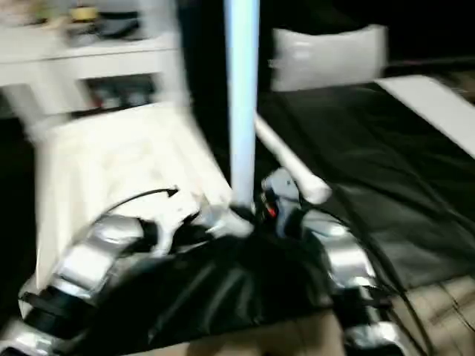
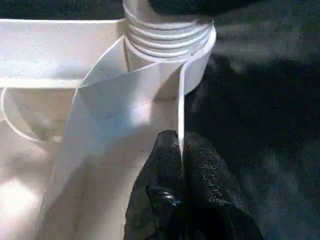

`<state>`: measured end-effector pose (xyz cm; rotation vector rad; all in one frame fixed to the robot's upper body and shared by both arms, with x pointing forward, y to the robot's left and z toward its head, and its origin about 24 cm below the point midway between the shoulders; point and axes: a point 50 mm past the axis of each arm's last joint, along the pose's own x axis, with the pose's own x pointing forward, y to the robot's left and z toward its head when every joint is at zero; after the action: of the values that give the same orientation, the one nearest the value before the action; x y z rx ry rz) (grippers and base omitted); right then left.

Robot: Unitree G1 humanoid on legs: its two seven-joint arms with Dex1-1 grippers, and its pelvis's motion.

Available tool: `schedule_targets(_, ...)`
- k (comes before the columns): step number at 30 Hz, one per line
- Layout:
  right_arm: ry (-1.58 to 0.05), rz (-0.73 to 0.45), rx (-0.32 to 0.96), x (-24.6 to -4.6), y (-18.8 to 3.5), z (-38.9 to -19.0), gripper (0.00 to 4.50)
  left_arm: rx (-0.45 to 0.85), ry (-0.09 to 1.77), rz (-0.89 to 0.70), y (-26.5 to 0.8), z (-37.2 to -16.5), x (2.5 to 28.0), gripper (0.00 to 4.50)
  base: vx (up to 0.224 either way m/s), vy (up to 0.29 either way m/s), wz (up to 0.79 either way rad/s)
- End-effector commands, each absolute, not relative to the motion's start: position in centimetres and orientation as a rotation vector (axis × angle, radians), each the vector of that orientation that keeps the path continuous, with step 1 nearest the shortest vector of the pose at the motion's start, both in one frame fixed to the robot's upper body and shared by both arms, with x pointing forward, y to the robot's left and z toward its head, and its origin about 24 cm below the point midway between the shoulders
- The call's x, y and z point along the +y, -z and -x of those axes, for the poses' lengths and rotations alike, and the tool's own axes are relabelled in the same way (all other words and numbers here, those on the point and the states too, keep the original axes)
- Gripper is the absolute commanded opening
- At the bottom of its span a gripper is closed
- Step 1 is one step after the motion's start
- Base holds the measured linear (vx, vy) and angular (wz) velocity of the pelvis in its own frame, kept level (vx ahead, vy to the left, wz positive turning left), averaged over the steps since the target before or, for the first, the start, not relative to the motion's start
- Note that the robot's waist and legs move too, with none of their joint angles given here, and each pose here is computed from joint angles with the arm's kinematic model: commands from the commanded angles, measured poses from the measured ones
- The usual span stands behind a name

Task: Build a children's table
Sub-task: Rotate leg to tighten, then rotate table base

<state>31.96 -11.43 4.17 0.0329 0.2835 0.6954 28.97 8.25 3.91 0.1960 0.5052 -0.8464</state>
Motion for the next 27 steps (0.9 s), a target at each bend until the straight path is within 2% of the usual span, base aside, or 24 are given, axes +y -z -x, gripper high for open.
schedule_targets(1, -0.759, -0.106, 0.365, -6.9, -2.7, -31.2, 2.09, 0.292, 0.813, -0.170, -8.1, -30.5, 5.5, 0.00, 0.000, 0.000, 0.00)
schedule_targets(3, -0.713, -0.084, 0.353, -6.7, -2.7, -31.6, 2.09, 0.287, 0.787, -0.200, -8.3, -30.7, 5.1, 0.00, -0.033, -0.056, 0.06)
schedule_targets(5, -0.717, -0.136, 0.327, -6.8, -2.9, -31.6, 2.09, 0.294, 0.768, -0.239, -8.3, -30.9, 5.4, 0.00, 0.076, 0.012, -0.32)
schedule_targets(6, -0.707, -0.141, 0.324, -6.9, -3.0, -31.6, 2.64, 0.296, 0.762, -0.243, -8.3, -30.9, 5.5, 0.00, 0.118, 0.050, -0.40)
schedule_targets(9, -0.681, -0.145, 0.306, -7.5, -3.1, -31.7, 2.77, 0.304, 0.739, -0.262, -8.2, -31.2, 6.2, 0.00, 0.048, -0.012, 0.02)
schedule_targets(12, -0.641, -0.092, 0.267, -8.5, -3.2, -31.8, 3.15, 0.311, 0.707, -0.272, -8.0, -31.6, 6.8, 0.00, 0.108, 0.028, -0.23)
schedule_targets(13, -0.633, -0.074, 0.258, -8.7, -3.3, -31.9, 3.15, 0.313, 0.701, -0.277, -8.0, -31.6, 6.9, 0.00, 0.128, 0.077, -0.20)
schedule_targets(19, -0.623, -0.140, 0.201, -11.5, -4.2, -30.8, 3.76, 0.319, 0.611, -0.296, -7.8, -33.0, 8.4, 0.00, 0.048, 0.036, 0.02)
schedule_targets(23, -0.640, -0.164, 0.155, -12.4, -4.8, -29.8, 3.94, 0.305, 0.594, -0.265, -8.2, -33.5, 8.7, 0.00, 0.040, 0.000, 0.02)
schedule_targets(25, -0.641, -0.152, 0.143, -12.5, -4.9, -29.7, 4.20, 0.300, 0.623, -0.235, -8.4, -33.5, 8.6, 0.00, 0.000, 0.000, 0.00)
schedule_targets(26, -0.637, -0.147, 0.149, -12.5, -4.8, -29.5, 4.35, 0.287, 0.646, -0.210, -8.7, -33.4, 8.5, 0.44, 0.000, 0.000, 0.00)
schedule_targets(27, -0.634, -0.146, 0.156, -12.5, -4.8, -29.5, 4.38, 0.280, 0.653, -0.202, -8.9, -33.4, 8.4, 0.55, 0.000, 0.000, 0.00)
